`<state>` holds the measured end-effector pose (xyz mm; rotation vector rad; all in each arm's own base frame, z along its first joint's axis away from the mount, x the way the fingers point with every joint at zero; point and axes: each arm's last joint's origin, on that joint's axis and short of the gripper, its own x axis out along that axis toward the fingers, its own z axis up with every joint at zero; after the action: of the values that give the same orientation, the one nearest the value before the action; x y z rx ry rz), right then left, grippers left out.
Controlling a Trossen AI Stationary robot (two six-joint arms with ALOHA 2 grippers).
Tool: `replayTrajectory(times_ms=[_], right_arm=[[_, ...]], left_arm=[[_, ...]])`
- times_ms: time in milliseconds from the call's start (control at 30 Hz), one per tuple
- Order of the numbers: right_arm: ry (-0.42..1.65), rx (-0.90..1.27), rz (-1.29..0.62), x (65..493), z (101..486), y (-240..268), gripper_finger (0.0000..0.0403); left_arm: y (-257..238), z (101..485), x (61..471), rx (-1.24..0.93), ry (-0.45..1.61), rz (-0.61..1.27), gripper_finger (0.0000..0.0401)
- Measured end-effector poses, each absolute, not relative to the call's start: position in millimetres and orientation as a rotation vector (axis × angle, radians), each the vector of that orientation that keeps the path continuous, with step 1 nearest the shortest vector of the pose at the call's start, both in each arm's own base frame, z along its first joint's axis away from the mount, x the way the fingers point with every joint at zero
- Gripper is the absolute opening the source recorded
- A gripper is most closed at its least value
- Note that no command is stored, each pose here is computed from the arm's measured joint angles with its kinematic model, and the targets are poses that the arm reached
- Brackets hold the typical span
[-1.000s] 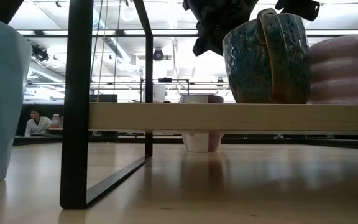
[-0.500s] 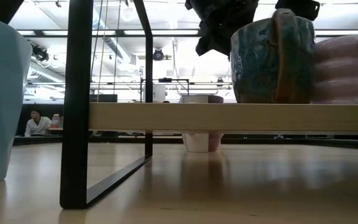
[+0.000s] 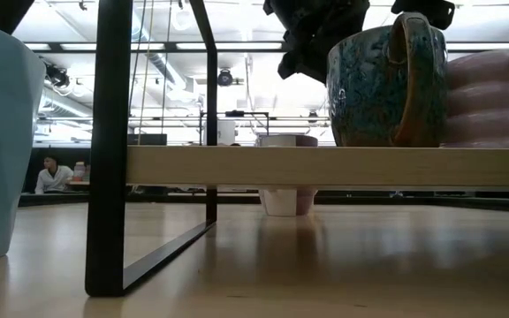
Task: Place coffee mugs
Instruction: Put the blue mug on the shelf
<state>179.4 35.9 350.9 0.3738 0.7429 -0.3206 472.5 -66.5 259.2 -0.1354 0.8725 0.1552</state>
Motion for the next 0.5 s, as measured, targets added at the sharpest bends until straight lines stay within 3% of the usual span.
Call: replayTrajectory(times_ms=[500], right_arm=[[0.753, 0.371, -0.259, 180, 352, 39, 0.0179]], left_arm=[[-67, 303, 449, -0.091, 0.835, 0.115, 0.0139]])
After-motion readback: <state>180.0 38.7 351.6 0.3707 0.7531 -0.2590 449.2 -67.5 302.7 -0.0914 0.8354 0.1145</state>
